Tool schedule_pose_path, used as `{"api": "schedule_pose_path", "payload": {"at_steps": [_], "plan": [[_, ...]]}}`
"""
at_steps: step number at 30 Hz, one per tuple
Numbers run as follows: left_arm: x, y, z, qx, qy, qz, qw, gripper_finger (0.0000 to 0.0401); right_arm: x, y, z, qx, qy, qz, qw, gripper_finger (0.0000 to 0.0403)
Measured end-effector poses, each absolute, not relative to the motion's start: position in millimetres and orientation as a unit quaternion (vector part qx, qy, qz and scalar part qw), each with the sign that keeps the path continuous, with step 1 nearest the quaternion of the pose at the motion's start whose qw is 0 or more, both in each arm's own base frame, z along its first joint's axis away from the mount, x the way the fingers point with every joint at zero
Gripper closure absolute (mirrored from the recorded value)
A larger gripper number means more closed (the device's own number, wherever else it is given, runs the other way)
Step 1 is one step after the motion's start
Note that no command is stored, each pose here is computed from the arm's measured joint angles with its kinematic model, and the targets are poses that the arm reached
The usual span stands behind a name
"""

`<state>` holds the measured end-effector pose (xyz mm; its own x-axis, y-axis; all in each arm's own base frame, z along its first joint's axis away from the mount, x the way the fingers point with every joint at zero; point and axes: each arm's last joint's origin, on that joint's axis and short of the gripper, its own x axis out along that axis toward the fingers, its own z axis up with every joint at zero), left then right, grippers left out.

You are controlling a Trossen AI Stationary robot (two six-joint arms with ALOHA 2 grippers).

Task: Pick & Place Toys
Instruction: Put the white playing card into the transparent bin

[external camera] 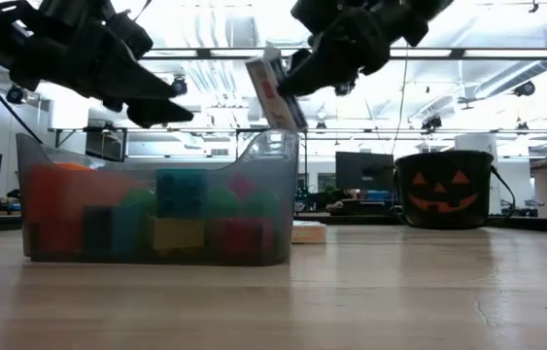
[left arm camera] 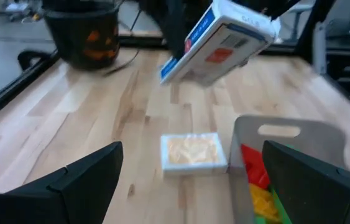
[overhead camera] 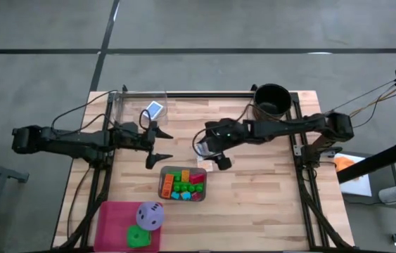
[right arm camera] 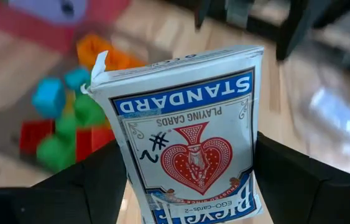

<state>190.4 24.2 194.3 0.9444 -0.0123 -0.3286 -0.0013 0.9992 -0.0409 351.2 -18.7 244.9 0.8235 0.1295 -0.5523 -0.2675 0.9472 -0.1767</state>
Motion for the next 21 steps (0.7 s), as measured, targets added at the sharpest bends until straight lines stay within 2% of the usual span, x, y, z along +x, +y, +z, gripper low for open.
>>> {"api": "schedule_pose_path", "payload": {"at_steps": [7,11,15,21], "plan": [[193,24,197,-0.029,0.145,-0.016,0.989,0.0015,358,-24,230,-0.129,0.203,0.105,0.965,0.0113],[194,24,199,-0.028,0.135,-0.018,0.990,0.0015,363,-23,230,-0.126,0.164,0.133,0.969,0.0113],[195,21,205,-0.027,0.107,-0.056,0.992,0.0015,370,-21,231,-0.120,0.119,0.160,0.972,0.0113],[197,14,216,-0.010,0.050,-0.096,0.994,0.0015,377,-23,219,-0.112,0.120,0.167,0.972,0.0113]]}}
